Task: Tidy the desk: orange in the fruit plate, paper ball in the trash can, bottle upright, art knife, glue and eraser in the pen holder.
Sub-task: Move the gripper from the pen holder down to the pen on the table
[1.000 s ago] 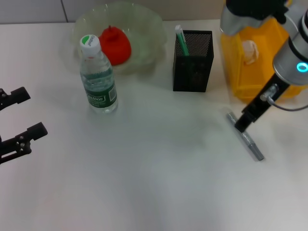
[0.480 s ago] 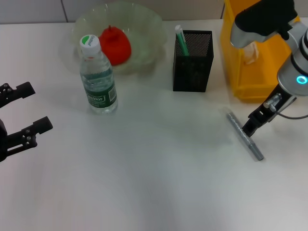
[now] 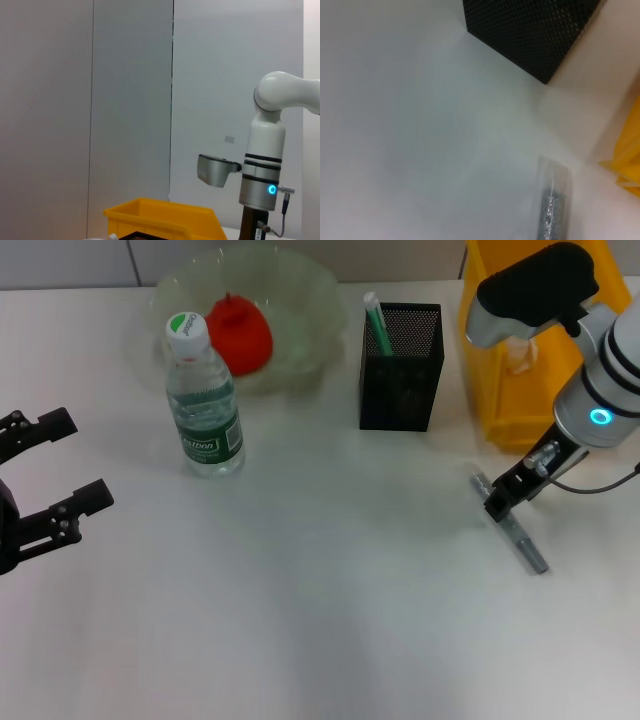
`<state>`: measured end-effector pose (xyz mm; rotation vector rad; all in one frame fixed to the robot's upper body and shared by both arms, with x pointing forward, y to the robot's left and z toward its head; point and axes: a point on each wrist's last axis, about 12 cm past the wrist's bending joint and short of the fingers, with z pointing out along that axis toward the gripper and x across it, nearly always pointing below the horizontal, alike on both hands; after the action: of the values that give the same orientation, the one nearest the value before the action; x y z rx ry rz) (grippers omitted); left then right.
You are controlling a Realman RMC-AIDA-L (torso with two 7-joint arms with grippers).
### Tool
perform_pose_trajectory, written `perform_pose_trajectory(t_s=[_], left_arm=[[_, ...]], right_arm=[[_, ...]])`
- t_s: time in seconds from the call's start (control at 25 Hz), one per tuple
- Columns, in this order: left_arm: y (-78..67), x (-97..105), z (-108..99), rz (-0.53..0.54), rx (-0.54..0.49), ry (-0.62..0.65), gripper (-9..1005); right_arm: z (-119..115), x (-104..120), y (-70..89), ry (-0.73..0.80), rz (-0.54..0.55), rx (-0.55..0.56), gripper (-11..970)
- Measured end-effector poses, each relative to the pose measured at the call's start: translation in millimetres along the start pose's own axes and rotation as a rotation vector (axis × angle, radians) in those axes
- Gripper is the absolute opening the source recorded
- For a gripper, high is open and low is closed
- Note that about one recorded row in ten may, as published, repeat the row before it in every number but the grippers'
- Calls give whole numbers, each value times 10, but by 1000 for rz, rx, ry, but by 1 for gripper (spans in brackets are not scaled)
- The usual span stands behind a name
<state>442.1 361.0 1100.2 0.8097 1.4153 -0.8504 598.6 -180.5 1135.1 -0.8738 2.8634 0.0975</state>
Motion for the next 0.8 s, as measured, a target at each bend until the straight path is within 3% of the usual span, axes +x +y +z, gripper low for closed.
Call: perform_pose_trajectory(t_s=[0.16, 0.8], left_arm=[[12, -1, 15, 2, -3, 0, 813], [34, -7, 43, 6, -2, 1, 812]], right_arm=[[42, -19, -7, -5, 4, 1, 484], [137, -82, 22, 14, -4, 1, 452]])
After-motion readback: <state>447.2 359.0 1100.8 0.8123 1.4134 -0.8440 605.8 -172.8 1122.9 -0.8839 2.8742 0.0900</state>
